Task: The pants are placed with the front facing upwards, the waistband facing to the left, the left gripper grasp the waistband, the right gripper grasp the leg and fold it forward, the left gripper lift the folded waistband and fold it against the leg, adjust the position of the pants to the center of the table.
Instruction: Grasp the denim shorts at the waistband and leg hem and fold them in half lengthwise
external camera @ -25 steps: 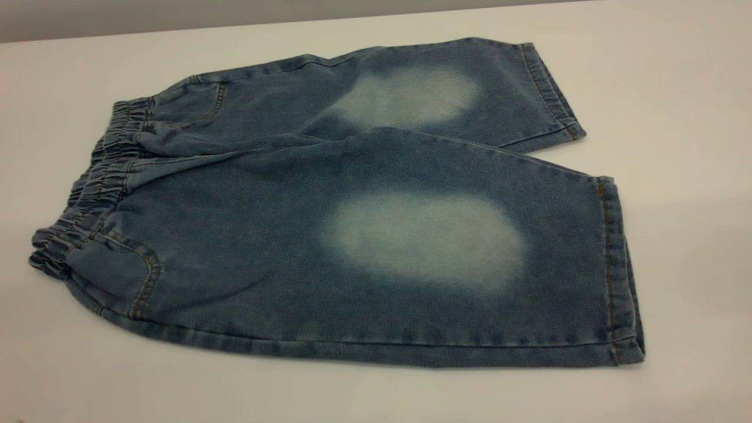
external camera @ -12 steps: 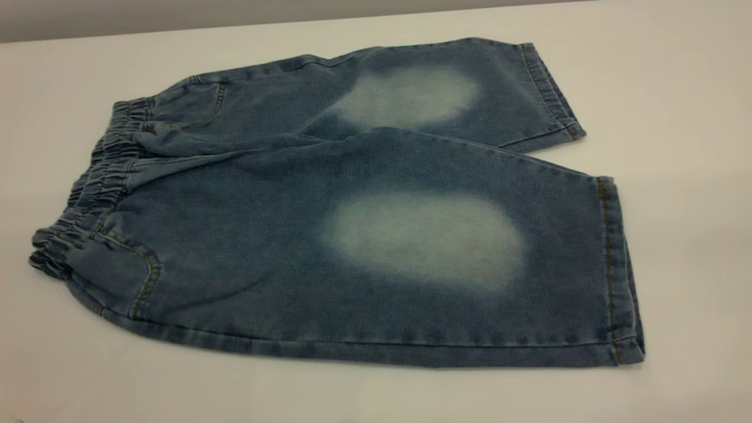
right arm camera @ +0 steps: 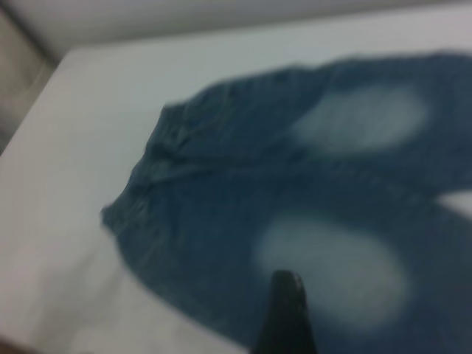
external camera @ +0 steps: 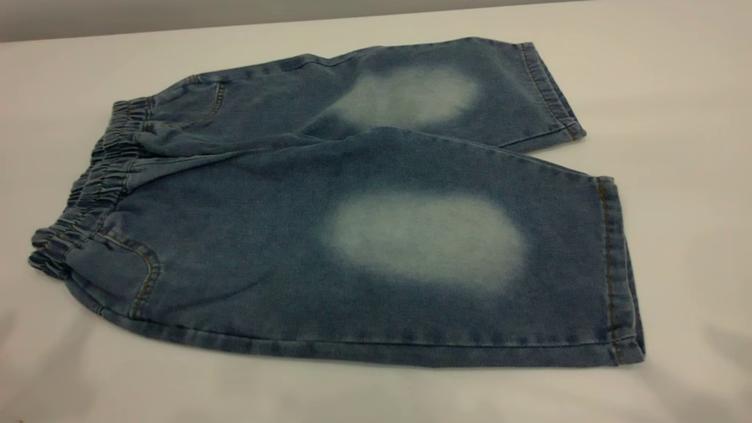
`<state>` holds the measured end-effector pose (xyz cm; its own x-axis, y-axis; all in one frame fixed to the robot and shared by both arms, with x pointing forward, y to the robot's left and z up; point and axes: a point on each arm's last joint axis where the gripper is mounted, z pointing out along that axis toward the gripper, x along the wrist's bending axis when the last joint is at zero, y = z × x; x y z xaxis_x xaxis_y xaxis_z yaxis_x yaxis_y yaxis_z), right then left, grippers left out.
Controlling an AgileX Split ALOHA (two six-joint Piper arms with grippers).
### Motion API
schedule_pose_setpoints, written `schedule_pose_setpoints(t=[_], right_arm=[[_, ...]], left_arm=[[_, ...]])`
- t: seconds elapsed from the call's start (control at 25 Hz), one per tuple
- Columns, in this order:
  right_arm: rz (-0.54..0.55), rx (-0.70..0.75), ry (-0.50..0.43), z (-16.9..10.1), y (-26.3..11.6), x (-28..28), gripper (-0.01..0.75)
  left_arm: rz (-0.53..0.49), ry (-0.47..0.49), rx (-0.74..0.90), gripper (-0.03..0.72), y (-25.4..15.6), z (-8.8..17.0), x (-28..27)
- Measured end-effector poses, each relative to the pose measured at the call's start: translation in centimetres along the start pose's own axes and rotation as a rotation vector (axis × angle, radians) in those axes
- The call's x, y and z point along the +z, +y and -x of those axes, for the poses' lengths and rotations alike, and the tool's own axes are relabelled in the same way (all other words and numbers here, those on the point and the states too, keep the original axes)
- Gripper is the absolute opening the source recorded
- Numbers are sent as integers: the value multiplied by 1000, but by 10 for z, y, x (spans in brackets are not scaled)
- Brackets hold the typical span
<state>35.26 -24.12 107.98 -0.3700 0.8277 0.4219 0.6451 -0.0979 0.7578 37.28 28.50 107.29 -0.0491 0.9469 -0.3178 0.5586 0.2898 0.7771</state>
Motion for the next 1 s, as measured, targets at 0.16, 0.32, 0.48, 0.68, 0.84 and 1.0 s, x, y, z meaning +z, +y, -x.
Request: schedule_pose_setpoints(t=[0.16,0.32,0.48,0.68,0.84,1.0], right_arm=[[-83,33,73,6,5,28,498],[-143,62,130,12,7,52,498],[-194,68,146,19,5,69,498],[-224,53,147,23,3,76,498],[-225,53,148,23,3,76,498],[-226,51,151,23,3,76,498]], left_arm=[[-117,51,-20,571,-1,-5,38],[-167,86,-74,571,-3,-10,75],[-294,146,-78,571,-17,-20,107],[-382,246,-154,571,-26,-46,130],[-418,311,-217,571,-29,-66,128],[-406,332,-251,571,-40,-73,128]])
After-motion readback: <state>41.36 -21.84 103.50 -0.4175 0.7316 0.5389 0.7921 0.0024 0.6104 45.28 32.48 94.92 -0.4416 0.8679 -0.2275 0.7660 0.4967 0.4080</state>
